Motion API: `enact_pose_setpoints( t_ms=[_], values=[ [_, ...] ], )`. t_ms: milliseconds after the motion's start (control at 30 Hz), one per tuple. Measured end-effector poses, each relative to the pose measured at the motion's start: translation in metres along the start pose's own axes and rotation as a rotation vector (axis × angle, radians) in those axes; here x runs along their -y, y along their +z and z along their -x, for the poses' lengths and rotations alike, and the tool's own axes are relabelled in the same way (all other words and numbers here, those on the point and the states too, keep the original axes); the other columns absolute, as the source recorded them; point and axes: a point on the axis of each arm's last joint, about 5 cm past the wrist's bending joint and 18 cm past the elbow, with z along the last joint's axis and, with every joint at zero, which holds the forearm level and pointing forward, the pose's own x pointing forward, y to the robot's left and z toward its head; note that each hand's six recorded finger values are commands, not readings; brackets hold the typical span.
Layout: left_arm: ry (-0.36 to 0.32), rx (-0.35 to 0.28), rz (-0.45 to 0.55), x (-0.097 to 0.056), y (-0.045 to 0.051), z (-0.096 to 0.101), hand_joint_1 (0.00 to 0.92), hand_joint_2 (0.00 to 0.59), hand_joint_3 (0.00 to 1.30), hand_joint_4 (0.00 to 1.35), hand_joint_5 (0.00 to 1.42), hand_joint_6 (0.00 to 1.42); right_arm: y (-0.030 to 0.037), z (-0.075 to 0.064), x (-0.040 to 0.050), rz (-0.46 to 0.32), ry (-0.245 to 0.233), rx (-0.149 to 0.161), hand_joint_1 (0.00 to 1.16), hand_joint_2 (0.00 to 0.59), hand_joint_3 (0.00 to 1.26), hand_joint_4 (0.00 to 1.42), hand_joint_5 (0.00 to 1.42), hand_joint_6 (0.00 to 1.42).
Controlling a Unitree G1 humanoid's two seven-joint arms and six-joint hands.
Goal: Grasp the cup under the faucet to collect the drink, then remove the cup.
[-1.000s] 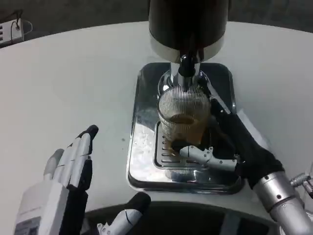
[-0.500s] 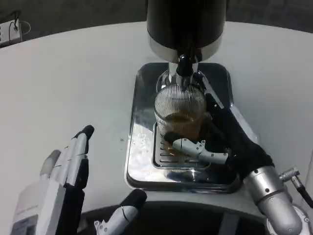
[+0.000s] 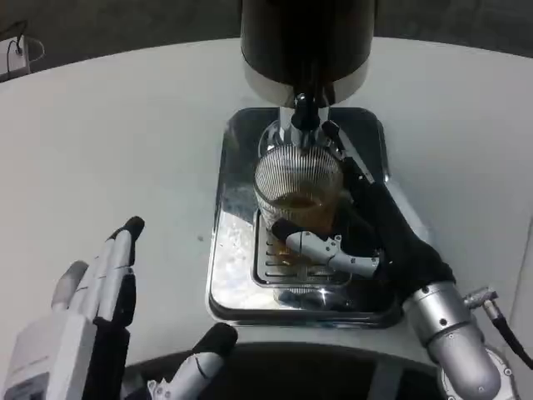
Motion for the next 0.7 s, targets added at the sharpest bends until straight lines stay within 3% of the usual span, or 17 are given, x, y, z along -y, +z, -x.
enact_pose_setpoints(
  t_ms=[700],
  values=[
    [-0.003, -0.015, 0.007, -0.0007, 0.0027, 0.0027, 0.000, 0.155, 0.00, 0.00, 0.07, 0.00, 0.0058, 0.0039, -0.0059, -0.033, -0.018, 0.027, 0.76, 0.188, 0.03, 0.12, 0.21, 0.32]
  ],
)
